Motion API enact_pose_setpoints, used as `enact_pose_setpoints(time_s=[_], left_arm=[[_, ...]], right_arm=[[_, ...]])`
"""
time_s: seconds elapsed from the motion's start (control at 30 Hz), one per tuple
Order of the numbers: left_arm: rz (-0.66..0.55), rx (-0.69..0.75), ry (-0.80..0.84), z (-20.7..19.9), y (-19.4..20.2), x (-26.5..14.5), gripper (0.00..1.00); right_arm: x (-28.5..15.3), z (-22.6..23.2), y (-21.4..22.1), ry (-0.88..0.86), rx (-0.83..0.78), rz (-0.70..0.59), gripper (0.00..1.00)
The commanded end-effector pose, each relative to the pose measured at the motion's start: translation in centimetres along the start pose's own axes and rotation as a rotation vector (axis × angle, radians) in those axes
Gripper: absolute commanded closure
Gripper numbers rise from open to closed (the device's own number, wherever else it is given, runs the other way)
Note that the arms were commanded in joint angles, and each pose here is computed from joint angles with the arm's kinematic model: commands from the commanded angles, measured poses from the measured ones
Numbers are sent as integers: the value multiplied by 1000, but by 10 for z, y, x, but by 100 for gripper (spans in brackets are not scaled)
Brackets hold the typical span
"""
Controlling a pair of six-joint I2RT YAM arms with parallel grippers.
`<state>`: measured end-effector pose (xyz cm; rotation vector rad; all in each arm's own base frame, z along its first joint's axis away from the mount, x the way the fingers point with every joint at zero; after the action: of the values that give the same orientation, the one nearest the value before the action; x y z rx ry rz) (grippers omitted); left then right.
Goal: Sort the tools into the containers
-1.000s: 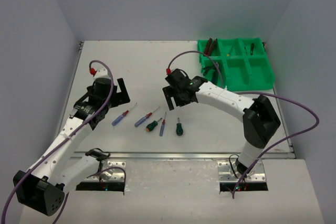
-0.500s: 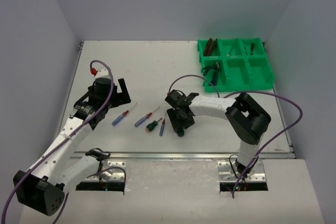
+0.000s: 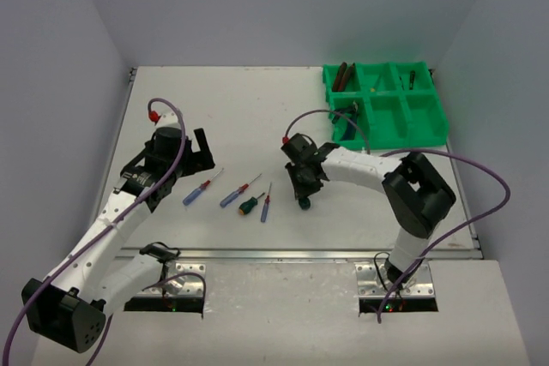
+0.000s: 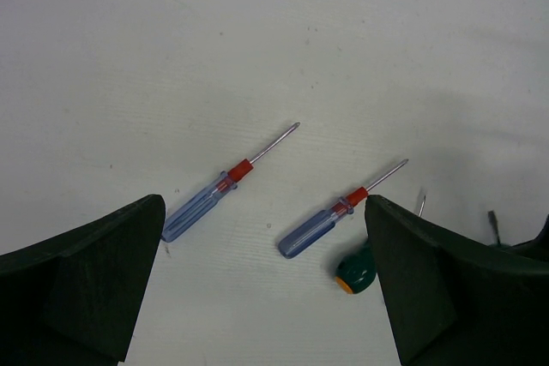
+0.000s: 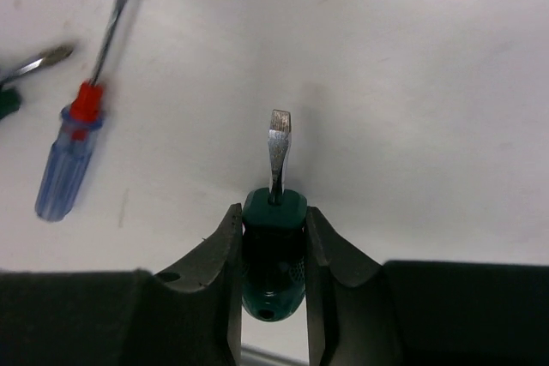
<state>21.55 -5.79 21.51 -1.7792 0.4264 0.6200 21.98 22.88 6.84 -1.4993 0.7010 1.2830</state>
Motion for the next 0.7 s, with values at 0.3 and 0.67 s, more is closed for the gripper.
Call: enact_pose_setpoints(time_s=[0.3, 0.67], left_arm=[[-39, 5, 82, -9, -6, -4, 0], [-43, 13, 86, -10, -6, -6, 0]], right_arm=[[-81, -229, -120, 377, 451, -372, 100], [-74, -310, -176, 424, 533, -370, 99]])
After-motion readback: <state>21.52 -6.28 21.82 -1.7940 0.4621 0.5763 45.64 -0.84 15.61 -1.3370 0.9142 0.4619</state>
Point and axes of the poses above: each gripper's point midway between its finger pads, its own x axis out along the fingers, its own z axis along the line the jaws close on, y = z × x, the point moved 7 cm from there along -x, back along the fingers, and after that the axes turned 1 degree about -x, right-handed, at the moved point
